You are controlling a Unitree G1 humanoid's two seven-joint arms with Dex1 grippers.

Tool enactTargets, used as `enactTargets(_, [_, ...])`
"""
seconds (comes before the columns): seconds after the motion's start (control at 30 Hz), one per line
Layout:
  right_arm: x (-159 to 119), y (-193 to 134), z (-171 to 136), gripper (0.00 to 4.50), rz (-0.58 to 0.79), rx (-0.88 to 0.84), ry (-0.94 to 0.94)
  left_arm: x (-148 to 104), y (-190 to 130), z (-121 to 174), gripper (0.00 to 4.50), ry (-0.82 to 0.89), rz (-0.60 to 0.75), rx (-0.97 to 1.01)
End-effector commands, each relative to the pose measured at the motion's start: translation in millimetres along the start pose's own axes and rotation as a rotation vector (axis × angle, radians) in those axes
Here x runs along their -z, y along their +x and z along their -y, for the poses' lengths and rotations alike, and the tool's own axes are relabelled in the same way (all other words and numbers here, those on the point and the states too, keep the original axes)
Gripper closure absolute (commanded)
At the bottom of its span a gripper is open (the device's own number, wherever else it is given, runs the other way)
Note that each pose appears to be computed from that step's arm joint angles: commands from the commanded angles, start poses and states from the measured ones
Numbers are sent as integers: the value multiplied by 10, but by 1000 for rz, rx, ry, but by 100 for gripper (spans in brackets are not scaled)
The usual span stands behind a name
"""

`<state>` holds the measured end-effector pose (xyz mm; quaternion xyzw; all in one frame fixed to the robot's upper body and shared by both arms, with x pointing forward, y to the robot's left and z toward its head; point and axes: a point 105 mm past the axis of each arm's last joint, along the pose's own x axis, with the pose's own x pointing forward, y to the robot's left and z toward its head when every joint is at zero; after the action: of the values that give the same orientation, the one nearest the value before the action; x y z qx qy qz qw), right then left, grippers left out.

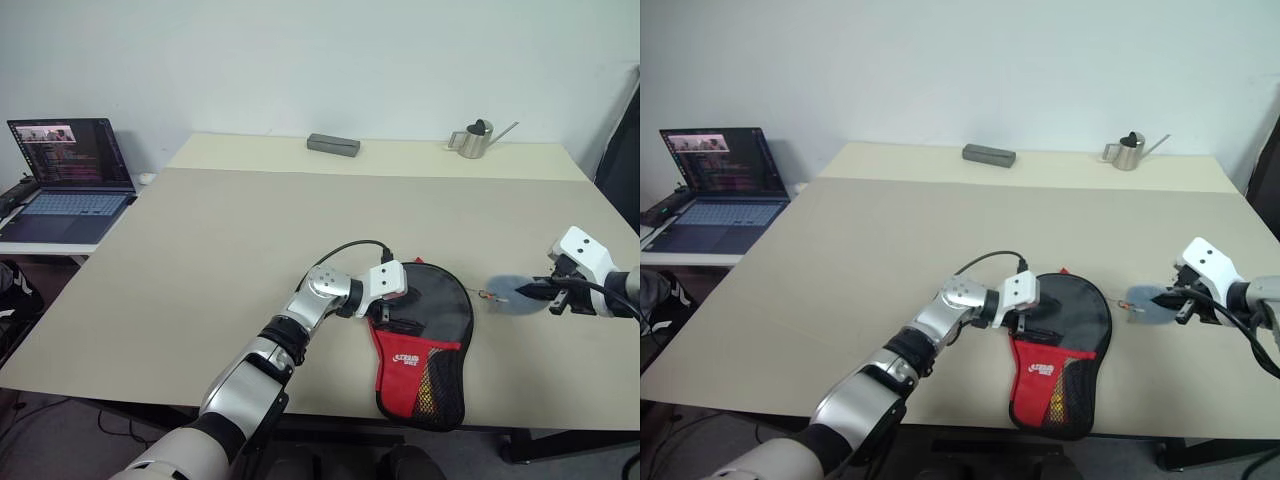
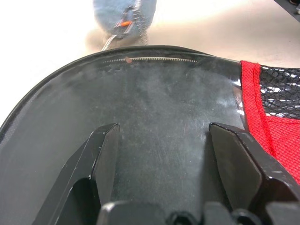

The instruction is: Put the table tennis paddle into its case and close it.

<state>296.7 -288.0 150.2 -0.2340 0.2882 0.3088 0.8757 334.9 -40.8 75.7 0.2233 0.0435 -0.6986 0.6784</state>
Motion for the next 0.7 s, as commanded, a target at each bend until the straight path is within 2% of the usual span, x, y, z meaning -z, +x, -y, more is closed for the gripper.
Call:
enactTargets(0.03, [-113, -193, -38, 448, 22, 12, -35, 381, 38, 216, 118, -61, -139, 71])
enactTargets(0.7, [137, -382, -779, 448, -71, -192, -51, 350, 125, 259, 118, -60, -124, 86])
